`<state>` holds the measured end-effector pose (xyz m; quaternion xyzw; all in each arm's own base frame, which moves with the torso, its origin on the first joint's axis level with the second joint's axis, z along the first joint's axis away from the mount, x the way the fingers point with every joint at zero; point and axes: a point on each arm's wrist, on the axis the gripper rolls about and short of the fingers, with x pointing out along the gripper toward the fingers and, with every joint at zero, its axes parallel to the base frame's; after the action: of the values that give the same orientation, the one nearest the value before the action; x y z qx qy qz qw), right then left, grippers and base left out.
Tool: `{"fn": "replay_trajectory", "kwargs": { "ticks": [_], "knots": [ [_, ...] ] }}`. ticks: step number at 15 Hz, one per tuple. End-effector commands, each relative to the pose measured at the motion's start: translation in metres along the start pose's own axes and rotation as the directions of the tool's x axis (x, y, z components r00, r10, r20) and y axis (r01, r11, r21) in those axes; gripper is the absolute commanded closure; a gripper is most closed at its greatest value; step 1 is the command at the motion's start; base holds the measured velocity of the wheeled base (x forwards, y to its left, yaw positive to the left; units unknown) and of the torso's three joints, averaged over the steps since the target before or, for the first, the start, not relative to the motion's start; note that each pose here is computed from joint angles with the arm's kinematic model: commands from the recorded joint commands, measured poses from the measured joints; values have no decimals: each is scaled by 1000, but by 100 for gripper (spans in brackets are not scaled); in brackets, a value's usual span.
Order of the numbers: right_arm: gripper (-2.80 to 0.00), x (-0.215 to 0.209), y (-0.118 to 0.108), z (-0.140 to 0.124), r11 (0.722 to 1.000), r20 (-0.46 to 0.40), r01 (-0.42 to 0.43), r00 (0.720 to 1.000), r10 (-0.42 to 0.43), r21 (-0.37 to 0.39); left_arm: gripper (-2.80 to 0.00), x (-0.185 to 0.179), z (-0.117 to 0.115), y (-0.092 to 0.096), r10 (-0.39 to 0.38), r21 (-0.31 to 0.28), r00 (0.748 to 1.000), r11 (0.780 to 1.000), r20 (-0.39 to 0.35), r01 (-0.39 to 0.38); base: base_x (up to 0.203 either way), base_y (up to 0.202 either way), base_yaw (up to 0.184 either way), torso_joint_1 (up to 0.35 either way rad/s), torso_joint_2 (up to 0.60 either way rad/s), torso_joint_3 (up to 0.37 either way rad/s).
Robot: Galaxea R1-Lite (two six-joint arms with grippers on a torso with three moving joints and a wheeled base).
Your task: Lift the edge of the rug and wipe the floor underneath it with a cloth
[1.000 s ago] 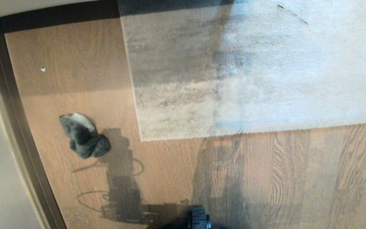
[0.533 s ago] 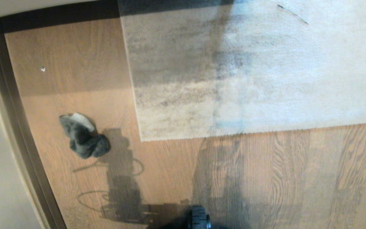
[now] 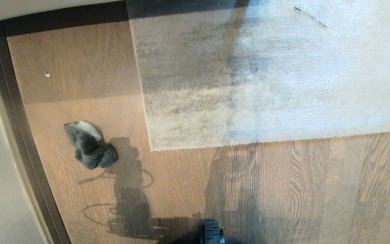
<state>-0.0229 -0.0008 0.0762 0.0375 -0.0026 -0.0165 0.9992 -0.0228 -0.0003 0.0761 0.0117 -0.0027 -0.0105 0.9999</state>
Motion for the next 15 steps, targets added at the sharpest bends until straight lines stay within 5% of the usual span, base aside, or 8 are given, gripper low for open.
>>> {"fn": "replay_trajectory", "kwargs": {
  "ticks": [1, 15],
  "knots": [
    [0, 0, 0, 0, 1000, -1, 1, 1000, -1, 0, 0, 0, 0, 0, 0, 0, 1000, 1000, 1, 0, 0, 0, 0, 2, 2, 153],
    [0, 0, 0, 0, 1000, -1, 1, 1000, -1, 0, 0, 0, 0, 0, 0, -5, 1000, 1000, 1, 0, 0, 0, 0, 1, 2, 194]
  ]
}}
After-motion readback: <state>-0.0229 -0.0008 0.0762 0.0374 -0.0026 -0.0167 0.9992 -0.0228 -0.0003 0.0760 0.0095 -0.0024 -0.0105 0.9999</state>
